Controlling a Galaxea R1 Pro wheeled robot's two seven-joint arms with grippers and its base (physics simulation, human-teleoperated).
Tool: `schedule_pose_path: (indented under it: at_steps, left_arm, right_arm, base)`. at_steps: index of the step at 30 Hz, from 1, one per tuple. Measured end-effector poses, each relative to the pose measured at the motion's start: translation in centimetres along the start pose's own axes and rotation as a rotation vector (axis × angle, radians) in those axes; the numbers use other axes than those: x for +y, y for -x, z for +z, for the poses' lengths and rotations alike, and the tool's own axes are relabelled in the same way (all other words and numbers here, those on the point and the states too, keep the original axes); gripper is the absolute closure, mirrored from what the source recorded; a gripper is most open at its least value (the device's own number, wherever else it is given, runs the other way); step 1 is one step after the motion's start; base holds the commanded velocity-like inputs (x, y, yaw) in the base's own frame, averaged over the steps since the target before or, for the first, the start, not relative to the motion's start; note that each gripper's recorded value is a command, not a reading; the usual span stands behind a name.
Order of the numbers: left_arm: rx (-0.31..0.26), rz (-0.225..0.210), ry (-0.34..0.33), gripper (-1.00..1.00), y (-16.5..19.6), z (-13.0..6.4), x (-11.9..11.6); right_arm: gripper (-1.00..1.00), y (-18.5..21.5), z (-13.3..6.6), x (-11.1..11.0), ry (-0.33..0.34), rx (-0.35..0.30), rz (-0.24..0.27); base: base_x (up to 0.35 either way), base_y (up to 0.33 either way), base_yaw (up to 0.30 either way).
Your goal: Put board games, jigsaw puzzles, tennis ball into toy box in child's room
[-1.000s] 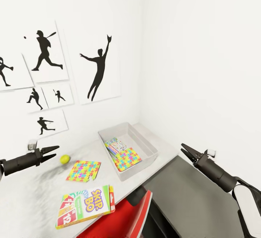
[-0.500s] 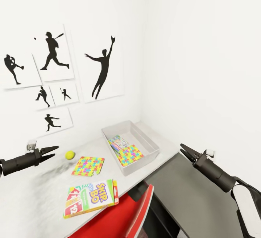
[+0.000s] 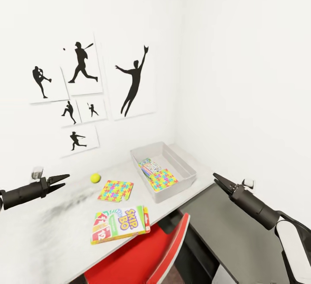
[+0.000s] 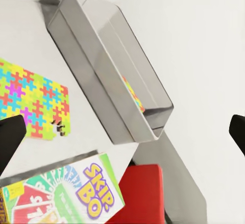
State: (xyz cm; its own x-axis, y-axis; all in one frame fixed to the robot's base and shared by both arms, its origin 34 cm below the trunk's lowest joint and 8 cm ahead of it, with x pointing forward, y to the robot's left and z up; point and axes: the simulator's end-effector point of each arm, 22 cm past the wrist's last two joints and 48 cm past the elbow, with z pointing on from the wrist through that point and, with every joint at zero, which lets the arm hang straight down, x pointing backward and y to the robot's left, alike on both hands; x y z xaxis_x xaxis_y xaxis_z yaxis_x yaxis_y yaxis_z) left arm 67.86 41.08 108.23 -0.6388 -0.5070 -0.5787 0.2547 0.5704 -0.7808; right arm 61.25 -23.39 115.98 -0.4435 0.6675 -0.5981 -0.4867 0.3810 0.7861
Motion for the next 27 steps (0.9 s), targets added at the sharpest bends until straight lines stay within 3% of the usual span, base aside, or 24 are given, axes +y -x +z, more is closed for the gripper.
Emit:
schedule_pose_path:
  at_steps: [9,21,27]
  left_arm:
    - [0.0,0.0,-0.001,-1.0,0.0,0.0,0.0]
    - [0.0,0.001,0.001,-1.0,0.0,0.0,0.0]
    - [0.001,0.001,0.001,-1.0,0.0,0.0,0.0]
  right_arm:
    - [-1.0,0.0,0.1,-0.2,-0.01,0.0,-0.002]
    - [-1.0,-3.4,2.0,-2.1,-0.118,0.09,0.001]
    - [-1.0,-3.9,2.2,-2.5,-0.14,0.102,0.001]
  base:
    - [-0.096,0.007,0.001]
    - [-0.096,0.034,0.0]
    - [-0.093,0.039,0.0]
